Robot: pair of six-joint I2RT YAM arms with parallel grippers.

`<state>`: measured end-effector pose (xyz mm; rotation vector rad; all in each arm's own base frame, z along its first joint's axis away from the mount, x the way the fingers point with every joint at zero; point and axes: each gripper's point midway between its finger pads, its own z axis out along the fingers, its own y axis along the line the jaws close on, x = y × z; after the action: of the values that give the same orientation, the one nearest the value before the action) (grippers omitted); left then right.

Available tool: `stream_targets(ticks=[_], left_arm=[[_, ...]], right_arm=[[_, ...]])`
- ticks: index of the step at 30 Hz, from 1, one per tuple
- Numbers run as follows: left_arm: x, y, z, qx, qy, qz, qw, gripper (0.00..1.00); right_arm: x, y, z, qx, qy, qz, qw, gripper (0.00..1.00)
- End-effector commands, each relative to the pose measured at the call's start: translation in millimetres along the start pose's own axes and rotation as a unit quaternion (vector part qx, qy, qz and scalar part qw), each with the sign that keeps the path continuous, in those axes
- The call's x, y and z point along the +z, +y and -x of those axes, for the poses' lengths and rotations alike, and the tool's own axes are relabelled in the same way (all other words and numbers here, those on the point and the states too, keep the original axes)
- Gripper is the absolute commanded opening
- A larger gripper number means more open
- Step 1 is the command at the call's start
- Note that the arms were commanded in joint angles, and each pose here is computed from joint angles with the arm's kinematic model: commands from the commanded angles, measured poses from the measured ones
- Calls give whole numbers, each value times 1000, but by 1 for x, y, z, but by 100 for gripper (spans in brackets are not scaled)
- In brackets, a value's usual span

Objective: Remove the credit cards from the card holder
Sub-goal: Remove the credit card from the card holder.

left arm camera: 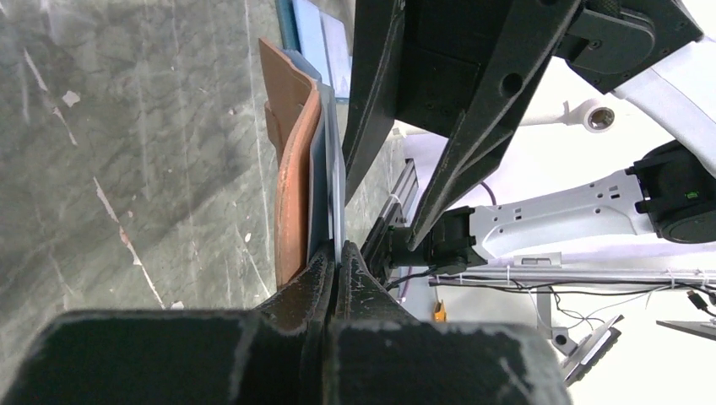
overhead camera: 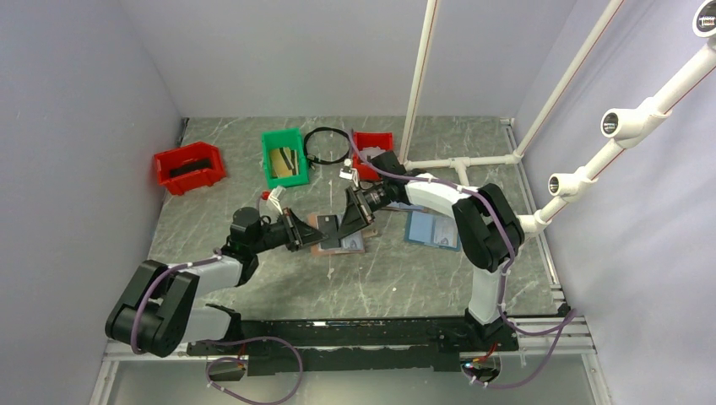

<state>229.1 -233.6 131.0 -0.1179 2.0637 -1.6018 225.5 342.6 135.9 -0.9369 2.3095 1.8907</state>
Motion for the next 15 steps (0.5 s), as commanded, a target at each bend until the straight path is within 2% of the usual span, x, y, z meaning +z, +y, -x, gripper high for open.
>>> stream_targets(ticks=[1, 5, 9, 15], left_arm=[[7, -38, 11, 43, 2, -68, 997, 0], [10, -45, 11, 45, 2, -84, 995, 0], [11, -49, 15, 44, -6, -92, 995, 0], [14, -62, 21, 46, -12, -115, 992, 0]], right_arm=[[-5, 16, 9, -21, -11, 28, 999, 44], [-8, 13, 12, -14, -20, 20, 999, 42], [-14, -1, 14, -12, -30, -30, 999, 42], [-16, 8, 16, 1, -39, 7, 999, 42]])
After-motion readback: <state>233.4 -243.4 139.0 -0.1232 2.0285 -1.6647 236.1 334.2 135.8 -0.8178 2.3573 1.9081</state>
